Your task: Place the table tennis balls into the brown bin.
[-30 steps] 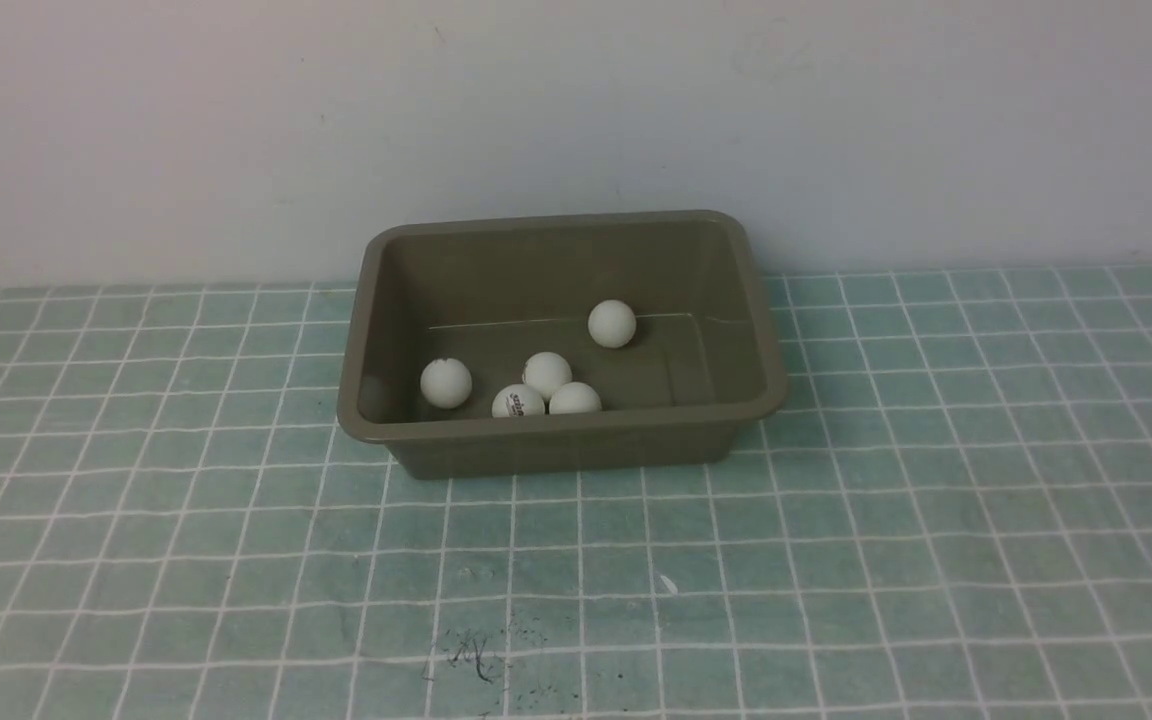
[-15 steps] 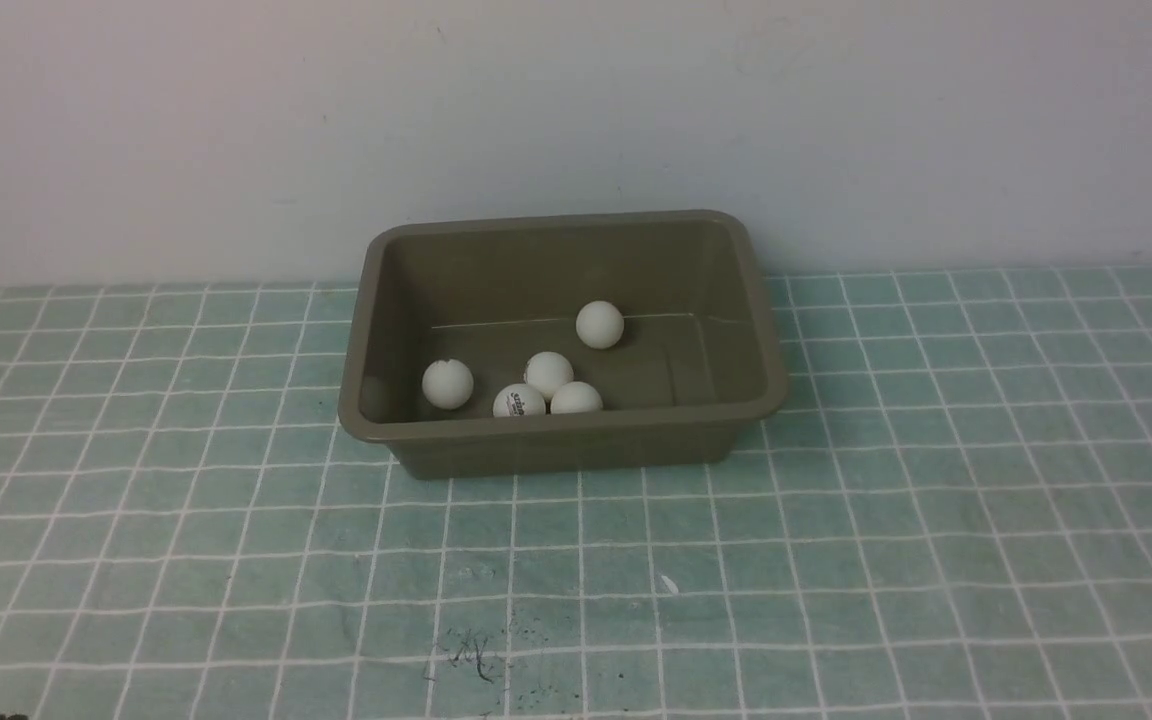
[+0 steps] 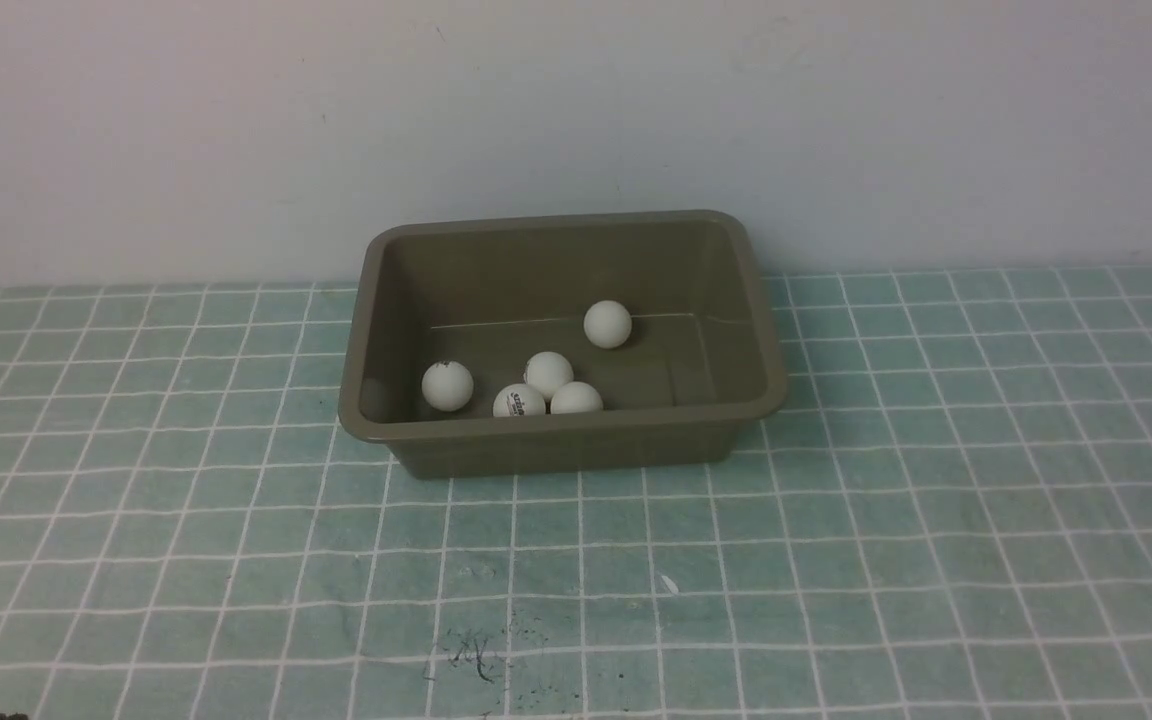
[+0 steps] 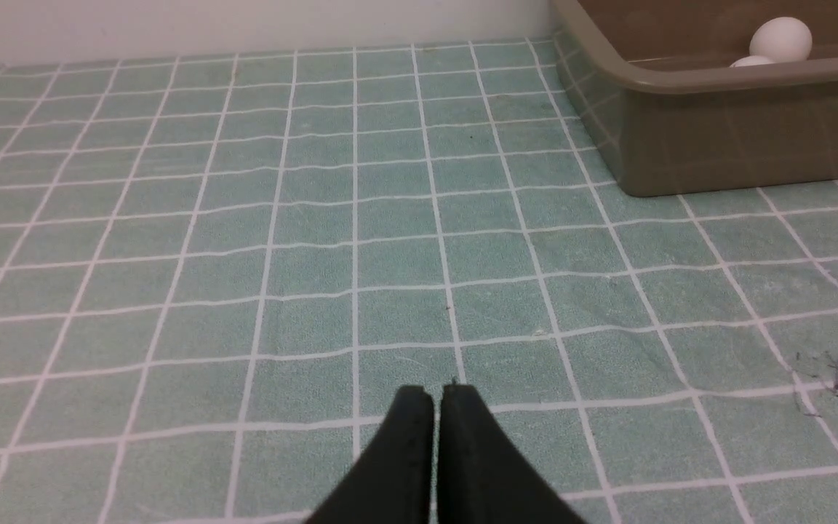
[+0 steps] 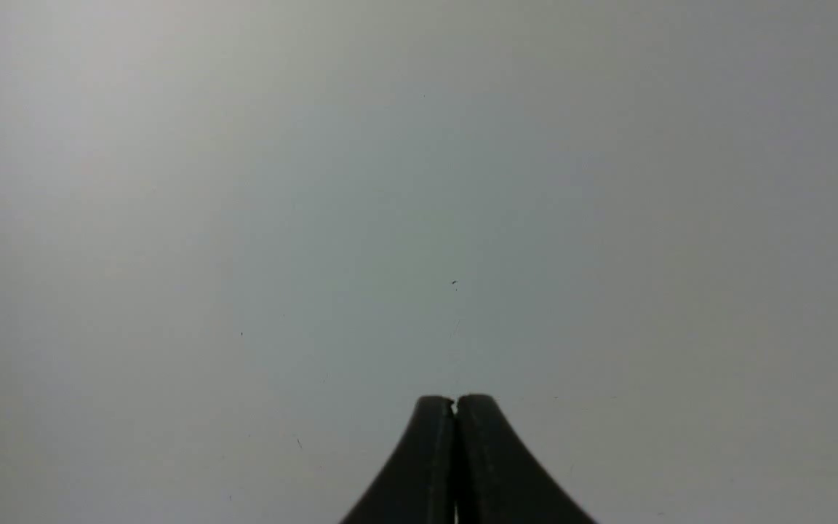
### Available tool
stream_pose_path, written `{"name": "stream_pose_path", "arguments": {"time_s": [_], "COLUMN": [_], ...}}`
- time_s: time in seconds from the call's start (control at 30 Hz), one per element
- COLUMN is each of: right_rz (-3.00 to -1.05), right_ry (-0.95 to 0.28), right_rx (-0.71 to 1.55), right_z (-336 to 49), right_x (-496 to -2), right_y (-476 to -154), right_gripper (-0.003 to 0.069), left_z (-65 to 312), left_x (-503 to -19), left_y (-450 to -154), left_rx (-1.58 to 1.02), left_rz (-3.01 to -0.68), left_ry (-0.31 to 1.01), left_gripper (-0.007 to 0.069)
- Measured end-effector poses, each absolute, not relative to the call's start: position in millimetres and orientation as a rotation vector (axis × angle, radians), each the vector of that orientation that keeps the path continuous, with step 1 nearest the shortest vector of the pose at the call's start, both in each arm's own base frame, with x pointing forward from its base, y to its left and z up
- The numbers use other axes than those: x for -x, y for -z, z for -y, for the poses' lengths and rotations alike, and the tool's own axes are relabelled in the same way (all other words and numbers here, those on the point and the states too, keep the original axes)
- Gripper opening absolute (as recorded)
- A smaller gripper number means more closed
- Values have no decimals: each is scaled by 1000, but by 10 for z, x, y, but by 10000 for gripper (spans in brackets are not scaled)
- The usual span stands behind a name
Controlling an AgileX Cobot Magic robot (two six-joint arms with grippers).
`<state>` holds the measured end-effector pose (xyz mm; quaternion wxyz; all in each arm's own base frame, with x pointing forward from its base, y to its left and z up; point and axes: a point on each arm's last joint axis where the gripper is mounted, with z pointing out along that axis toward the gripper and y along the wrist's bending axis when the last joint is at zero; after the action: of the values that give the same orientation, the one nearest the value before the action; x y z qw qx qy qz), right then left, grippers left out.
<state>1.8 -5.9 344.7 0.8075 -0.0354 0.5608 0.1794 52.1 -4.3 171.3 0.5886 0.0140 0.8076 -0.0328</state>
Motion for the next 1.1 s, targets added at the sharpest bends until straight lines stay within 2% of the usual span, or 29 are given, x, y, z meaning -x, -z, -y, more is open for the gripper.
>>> {"name": "stream_pose_path", "arguments": {"time_s": [0.4,0.5,0.73,0.87,0.97,1.03,1.1], "right_rz": [-1205,-1229,-1272,-1347,-1470,-1526,-1652], "right_ry": [-400,-424,-392,-317,-159,-113,-32], "right_rx": [72,94,182,232,209,189,127], "right_z": [49,8,-66,-108,-101,-91,-53], "right_x": [-30,-64,-141,-264,-408,-456,-533], "right_y": [-3426,-3356,-3190,-2928,-2557,-2393,-2019], "right_gripper": [-13,-13,-13,-13,-13,-13,-13], "left_z": [43,43,43,43,43,43,43], "left_x": [-521,-521,-521,-521,-521,-521,-521], "left_y": [-1713,-1713,-1713,-1713,-1713,-1713,-1713], "left_rx": [-28,-26,-26,-26,-26,-26,-26], "left_rz": [-1881,-1881,-1881,-1881,-1881,-1881,-1881], "left_ry": [80,81,81,81,81,81,81], "left_gripper": [-5,-5,-5,-5,-5,-5,-5]}}
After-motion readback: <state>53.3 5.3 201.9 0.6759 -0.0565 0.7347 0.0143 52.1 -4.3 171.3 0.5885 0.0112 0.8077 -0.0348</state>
